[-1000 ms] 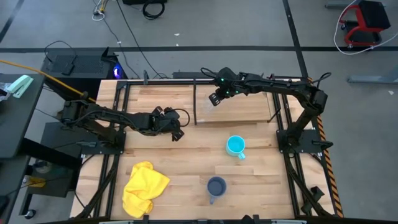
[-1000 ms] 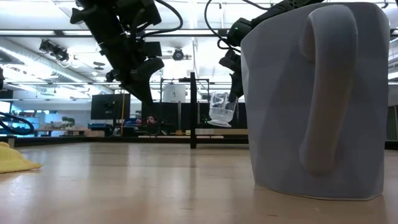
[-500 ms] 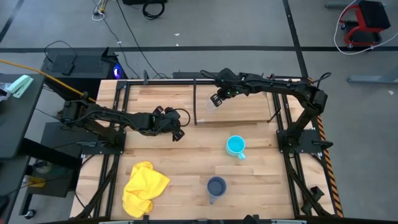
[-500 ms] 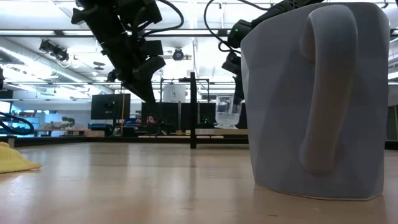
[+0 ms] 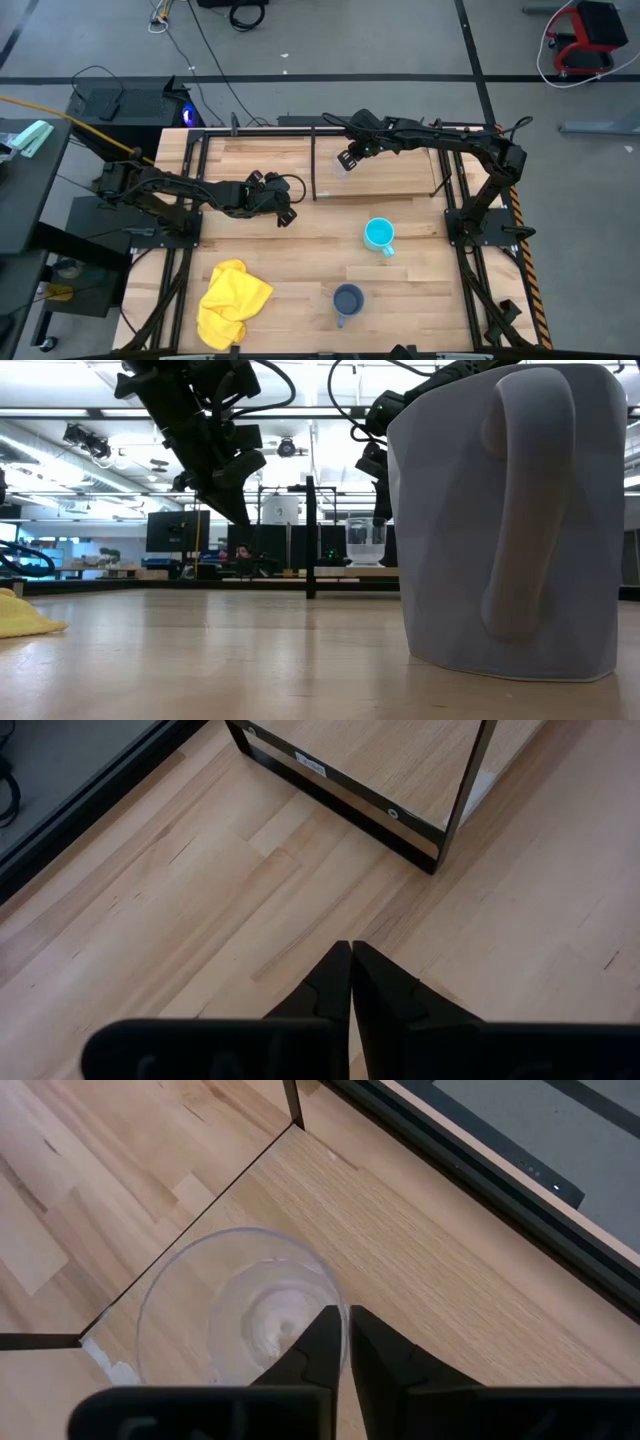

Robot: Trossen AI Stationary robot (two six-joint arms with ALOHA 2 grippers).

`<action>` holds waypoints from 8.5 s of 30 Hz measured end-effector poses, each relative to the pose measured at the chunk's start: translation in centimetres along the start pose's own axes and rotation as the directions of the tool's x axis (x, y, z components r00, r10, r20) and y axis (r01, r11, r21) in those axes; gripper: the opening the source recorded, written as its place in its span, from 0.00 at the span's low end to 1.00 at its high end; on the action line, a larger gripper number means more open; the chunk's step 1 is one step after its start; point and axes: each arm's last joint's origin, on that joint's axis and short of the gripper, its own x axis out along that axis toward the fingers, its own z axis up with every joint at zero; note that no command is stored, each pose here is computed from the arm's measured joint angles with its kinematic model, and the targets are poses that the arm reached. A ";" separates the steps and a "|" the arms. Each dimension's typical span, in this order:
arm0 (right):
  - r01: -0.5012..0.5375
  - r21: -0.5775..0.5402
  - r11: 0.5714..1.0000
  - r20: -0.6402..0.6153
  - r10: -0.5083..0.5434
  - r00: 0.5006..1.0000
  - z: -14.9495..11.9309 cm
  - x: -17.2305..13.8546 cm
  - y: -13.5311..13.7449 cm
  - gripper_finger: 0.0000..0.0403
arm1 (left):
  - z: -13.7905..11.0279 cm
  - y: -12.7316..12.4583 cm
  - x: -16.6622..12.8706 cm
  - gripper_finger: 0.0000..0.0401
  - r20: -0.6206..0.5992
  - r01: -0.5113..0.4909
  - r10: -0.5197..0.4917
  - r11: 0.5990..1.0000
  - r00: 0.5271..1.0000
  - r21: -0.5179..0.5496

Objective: Stack small to large cups/mugs on shelf
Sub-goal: Put the transparent mug on the shelf, then put the light blue mug on the shelf

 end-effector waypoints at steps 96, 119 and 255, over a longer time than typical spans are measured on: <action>-0.023 -0.316 0.949 -0.504 -0.147 0.851 -13.6 -7.1 10.7 0.21 | -0.5 -0.4 -0.4 0.07 -0.019 0.004 -0.003 0.998 1.000 0.062; -0.033 -0.294 0.955 -0.527 -0.133 0.839 -14.8 -5.1 9.7 0.20 | -0.5 -0.4 -0.3 0.10 -0.020 0.004 -0.003 0.998 1.000 0.062; 0.025 -0.022 0.999 -0.396 -0.031 0.918 0.7 -6.8 -6.8 0.01 | -0.4 -0.4 -0.3 0.07 -0.006 0.011 -0.011 0.998 1.000 0.060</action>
